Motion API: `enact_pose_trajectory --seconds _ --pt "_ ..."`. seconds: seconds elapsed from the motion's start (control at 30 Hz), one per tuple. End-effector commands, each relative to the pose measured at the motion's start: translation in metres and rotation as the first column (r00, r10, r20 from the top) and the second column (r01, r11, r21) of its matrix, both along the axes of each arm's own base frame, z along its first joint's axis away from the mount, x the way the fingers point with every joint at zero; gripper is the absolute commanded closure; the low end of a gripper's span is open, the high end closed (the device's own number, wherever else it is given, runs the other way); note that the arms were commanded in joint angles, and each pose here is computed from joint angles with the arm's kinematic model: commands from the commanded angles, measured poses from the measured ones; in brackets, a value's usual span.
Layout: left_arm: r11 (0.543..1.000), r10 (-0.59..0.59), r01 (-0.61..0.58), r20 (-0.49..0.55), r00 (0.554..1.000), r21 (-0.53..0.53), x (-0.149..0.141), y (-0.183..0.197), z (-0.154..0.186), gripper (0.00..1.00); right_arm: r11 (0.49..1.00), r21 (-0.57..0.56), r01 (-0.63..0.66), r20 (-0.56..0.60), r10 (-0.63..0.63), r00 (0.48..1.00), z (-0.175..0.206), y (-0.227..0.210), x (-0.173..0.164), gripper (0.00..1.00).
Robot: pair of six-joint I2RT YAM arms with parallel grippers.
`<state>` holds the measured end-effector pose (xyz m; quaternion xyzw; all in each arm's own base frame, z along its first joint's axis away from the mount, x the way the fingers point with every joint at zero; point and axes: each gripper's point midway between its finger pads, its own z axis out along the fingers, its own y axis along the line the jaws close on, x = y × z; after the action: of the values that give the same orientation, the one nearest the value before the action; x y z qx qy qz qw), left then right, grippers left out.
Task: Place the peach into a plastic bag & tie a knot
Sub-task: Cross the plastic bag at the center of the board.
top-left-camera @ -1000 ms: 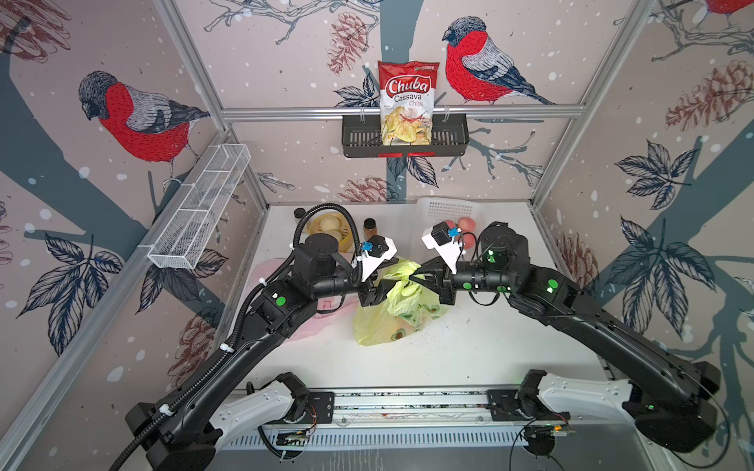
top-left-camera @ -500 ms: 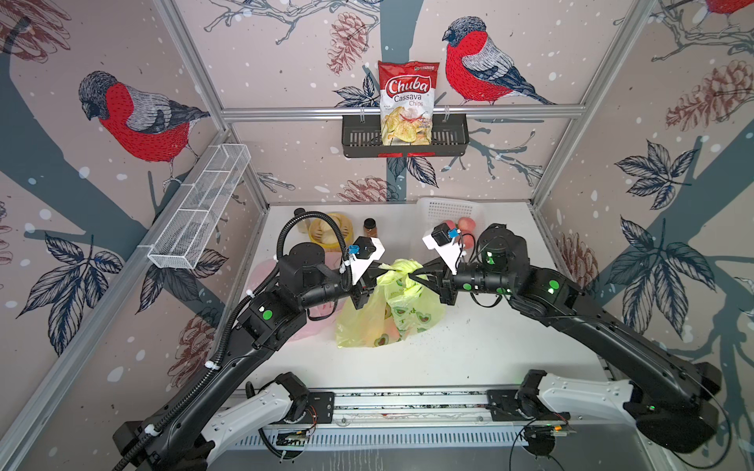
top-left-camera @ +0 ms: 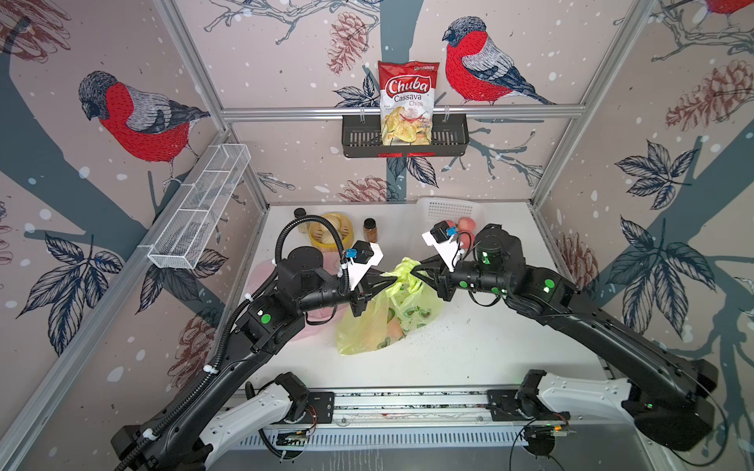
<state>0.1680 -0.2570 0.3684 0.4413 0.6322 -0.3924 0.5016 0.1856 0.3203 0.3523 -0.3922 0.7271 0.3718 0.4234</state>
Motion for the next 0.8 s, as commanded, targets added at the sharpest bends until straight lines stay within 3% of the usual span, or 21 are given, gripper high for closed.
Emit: enact_pose_trajectory --seconds 0.0,0.37,0.6,0.77 --pt "0.997 -0.051 0.052 0.014 0.999 -0.057 -0.008 -0.004 0.011 1.00 0.998 0.018 0.056 0.018 -0.056 0.998 0.009 -0.003 0.009 0.86" --pt "0.984 -0.120 0.113 -0.041 0.992 -0.137 -0.017 -0.013 -0.004 1.00 0.983 0.140 0.117 0.023 -0.122 0.992 0.036 -0.001 0.023 0.84" --pt "0.988 -0.094 0.088 -0.043 0.995 -0.130 -0.014 -0.012 -0.009 1.00 0.974 0.161 0.160 0.009 -0.164 0.986 0.035 0.002 0.032 1.00" --pt "0.984 -0.089 0.080 -0.049 0.995 -0.157 -0.011 -0.013 -0.009 1.00 0.942 0.301 0.147 -0.015 -0.149 0.989 0.050 0.005 0.028 1.00"
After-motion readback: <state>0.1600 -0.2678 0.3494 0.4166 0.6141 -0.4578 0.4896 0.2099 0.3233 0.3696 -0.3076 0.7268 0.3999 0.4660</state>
